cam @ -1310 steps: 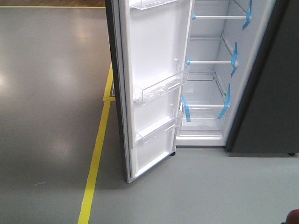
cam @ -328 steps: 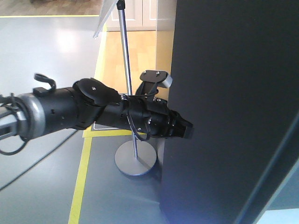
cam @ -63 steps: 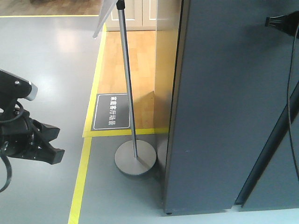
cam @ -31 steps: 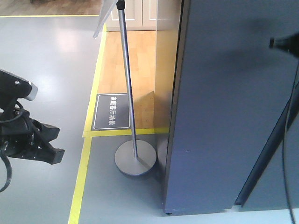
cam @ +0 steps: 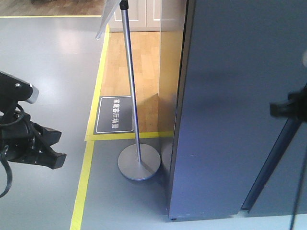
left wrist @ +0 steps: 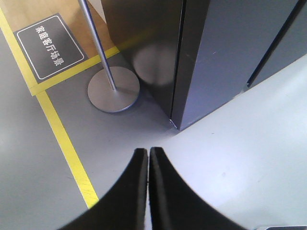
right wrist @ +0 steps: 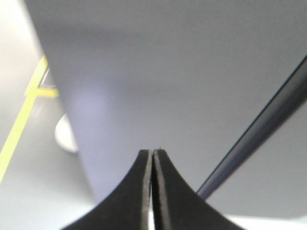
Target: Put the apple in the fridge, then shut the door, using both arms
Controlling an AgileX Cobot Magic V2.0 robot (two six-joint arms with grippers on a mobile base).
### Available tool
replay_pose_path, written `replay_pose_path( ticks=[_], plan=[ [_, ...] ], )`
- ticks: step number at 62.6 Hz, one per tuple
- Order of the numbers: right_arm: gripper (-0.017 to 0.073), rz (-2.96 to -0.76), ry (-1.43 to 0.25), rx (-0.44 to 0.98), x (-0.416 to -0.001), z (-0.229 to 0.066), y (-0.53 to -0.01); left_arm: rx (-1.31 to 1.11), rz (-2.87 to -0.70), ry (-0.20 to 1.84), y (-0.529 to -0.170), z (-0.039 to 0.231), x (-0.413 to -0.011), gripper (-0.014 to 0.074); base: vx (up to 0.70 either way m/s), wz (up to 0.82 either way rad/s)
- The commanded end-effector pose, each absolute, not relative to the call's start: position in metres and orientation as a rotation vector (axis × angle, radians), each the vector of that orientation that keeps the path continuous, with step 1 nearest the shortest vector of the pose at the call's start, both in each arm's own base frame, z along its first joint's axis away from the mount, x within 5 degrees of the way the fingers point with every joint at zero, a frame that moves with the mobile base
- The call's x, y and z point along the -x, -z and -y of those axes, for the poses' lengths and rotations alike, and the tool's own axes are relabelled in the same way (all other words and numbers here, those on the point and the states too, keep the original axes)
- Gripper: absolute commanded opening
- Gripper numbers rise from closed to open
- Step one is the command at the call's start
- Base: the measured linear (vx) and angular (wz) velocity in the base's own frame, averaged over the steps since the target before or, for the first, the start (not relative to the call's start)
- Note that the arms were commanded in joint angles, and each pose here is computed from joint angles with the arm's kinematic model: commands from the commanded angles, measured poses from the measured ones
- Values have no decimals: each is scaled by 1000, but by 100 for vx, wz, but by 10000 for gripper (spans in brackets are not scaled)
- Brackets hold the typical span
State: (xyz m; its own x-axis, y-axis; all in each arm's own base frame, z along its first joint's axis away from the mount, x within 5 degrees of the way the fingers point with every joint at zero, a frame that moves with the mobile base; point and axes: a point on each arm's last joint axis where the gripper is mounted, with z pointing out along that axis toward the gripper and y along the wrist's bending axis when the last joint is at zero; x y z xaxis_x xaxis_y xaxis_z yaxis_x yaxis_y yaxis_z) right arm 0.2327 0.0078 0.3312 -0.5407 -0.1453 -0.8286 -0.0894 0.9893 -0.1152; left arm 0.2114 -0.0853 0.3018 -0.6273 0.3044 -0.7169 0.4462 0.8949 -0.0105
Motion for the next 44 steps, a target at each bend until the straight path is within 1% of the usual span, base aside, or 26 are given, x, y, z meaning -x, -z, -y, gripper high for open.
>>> replay_pose_path(
  ticks=[1,13,20,31,44],
  plan=[
    [-3,-2073,43,136,-204,-9,-352,-496,-2194,256,-320,85,-212,-6,0,0],
    [-3,-2094,46,131,-155,-6,-356,-496,-2194,256,-320,85,-212,-6,0,0],
    [-3,-2067,49,124,-123,-4,-359,-496,-2194,256,-320,85,-212,-6,0,0],
    [-3,-2103,43,110,-84,-2,-351,-496,-2194,256,-320,85,-212,-6,0,0],
    [-3,-2135,40,97,-50,0,-332,-496,-2194,256,-320,85,-212,-6,0,0]
  ],
)
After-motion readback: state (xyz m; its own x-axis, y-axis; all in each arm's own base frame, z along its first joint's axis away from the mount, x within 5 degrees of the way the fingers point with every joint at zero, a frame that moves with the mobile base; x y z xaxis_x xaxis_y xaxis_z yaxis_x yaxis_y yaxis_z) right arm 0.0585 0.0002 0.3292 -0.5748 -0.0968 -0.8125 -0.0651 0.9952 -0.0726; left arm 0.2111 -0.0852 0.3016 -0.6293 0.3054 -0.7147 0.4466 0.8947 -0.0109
